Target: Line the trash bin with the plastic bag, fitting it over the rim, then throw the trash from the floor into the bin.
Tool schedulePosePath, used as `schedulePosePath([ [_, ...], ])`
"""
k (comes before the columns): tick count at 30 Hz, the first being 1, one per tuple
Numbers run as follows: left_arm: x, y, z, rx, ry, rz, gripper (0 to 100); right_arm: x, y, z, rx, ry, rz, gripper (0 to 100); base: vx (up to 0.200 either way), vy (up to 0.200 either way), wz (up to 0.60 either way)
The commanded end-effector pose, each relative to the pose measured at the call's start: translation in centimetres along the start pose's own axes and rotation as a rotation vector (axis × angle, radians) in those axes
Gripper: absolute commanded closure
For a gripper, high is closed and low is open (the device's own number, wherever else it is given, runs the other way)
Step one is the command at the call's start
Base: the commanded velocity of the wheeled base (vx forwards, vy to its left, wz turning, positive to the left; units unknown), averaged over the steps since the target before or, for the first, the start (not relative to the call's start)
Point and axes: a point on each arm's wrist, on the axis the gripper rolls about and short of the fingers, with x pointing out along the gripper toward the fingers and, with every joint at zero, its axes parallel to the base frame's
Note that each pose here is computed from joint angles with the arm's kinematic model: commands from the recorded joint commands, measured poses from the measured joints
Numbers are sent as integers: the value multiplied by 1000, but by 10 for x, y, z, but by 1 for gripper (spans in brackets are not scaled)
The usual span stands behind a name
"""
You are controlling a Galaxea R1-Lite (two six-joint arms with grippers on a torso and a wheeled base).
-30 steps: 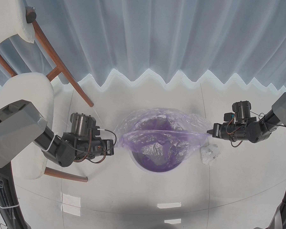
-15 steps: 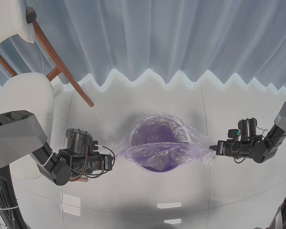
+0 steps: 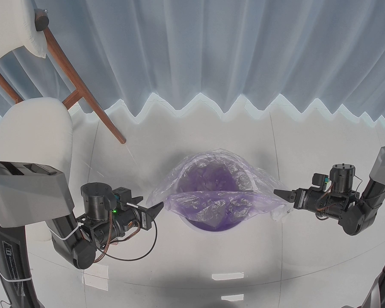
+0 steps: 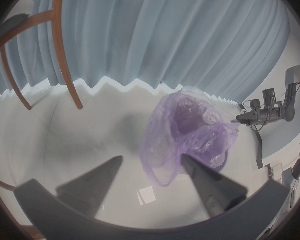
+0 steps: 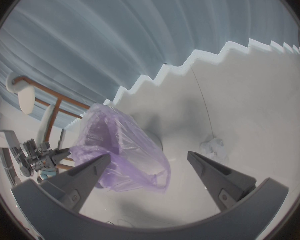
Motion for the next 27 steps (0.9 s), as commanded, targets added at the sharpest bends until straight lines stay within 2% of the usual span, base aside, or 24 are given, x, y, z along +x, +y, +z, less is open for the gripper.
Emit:
schedulePosePath([
  [1, -21, 1, -14, 0, -12, 2, 0, -30, 11, -6, 77, -53, 43, 0, 0, 0, 0],
  [4, -44, -4, 0, -9, -62, -14, 0, -50, 21, 0, 135, -94, 93, 0, 0, 0, 0],
  [7, -71, -14, 18, -112, -109, -74, 0, -68, 29, 2, 227, -78, 105, 0, 0, 0, 0],
  [10, -82, -18, 25, -171, -132, -88, 0, -72, 30, 1, 271, -51, 83, 0, 0, 0, 0],
  [12, -97, -24, 35, -223, -172, -111, 0, -77, 32, 3, 313, -35, 20, 0, 0, 0, 0],
  [14, -102, -36, 38, -234, -163, -148, 0, -79, 35, 2, 325, -27, -25, 0, 0, 0, 0],
  [16, -99, -42, 40, -225, -146, -171, 0, -83, 38, 0, 328, -23, -31, 0, 0, 0, 0],
  [18, -84, -50, 59, -199, -217, -206, 0, -88, 42, -2, 343, -24, -28, 0, 0, 0, 0],
  [19, -84, -50, 59, -199, -217, -206, 0, -88, 42, -2, 343, -24, -28, 0, 0, 0, 0],
  [20, -63, -56, 71, -173, -264, -228, 0, -94, 44, -3, 359, -38, -35, 0, 0, 0, 0],
  [22, -54, -57, 77, -167, -283, -235, 0, -97, 45, -2, 369, -47, -37, 0, 0, 0, 0],
  [23, -35, -58, 92, -155, -314, -235, 0, -102, 48, -1, 391, -66, -37, 0, 0, 0, 0],
  [26, -20, -57, 95, -133, -271, -238, 0, -108, 50, 0, 416, -86, -37, 0, 0, 0, 0],
  [27, -13, -59, 94, -85, -213, -322, 0, -113, 53, 1, 440, -102, -36, 0, 0, 0, 0],
])
